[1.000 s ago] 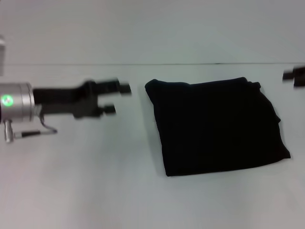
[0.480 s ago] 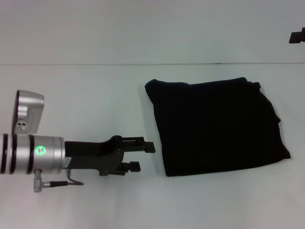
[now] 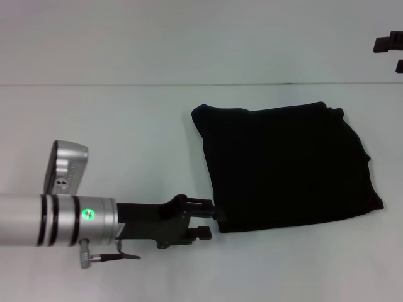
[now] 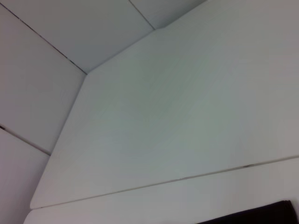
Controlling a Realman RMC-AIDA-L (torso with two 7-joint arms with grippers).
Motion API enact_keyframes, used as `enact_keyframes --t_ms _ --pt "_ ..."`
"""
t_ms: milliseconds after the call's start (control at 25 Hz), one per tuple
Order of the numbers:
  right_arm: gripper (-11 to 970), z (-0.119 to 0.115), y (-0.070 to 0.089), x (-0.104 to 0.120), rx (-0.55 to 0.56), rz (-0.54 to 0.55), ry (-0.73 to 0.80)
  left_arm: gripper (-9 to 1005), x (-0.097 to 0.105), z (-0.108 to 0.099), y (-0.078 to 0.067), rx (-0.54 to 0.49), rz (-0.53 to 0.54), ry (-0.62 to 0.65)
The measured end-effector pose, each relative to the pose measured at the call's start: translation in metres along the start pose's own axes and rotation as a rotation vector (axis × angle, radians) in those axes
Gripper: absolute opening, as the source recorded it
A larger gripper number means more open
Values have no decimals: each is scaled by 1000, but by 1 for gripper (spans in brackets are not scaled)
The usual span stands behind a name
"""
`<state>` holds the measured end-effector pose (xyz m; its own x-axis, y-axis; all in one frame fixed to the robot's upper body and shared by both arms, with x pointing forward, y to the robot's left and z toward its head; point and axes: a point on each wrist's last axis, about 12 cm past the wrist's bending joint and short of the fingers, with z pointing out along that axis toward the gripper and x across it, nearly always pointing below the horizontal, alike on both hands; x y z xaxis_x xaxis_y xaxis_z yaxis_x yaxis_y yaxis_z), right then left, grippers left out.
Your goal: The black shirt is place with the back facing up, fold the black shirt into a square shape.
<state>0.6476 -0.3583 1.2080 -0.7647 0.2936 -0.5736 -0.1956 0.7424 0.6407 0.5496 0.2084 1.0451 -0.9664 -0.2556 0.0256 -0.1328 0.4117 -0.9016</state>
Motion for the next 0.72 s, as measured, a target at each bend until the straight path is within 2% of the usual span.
enact_keyframes --t_ms 360,720 --pt "945 -1 -2 2 -1 6 -3 562 -1 25 -1 -69 21 -25" --pt "945 -1 -5 5 -6 21 -5 554 -4 41 -10 -96 82 -17"
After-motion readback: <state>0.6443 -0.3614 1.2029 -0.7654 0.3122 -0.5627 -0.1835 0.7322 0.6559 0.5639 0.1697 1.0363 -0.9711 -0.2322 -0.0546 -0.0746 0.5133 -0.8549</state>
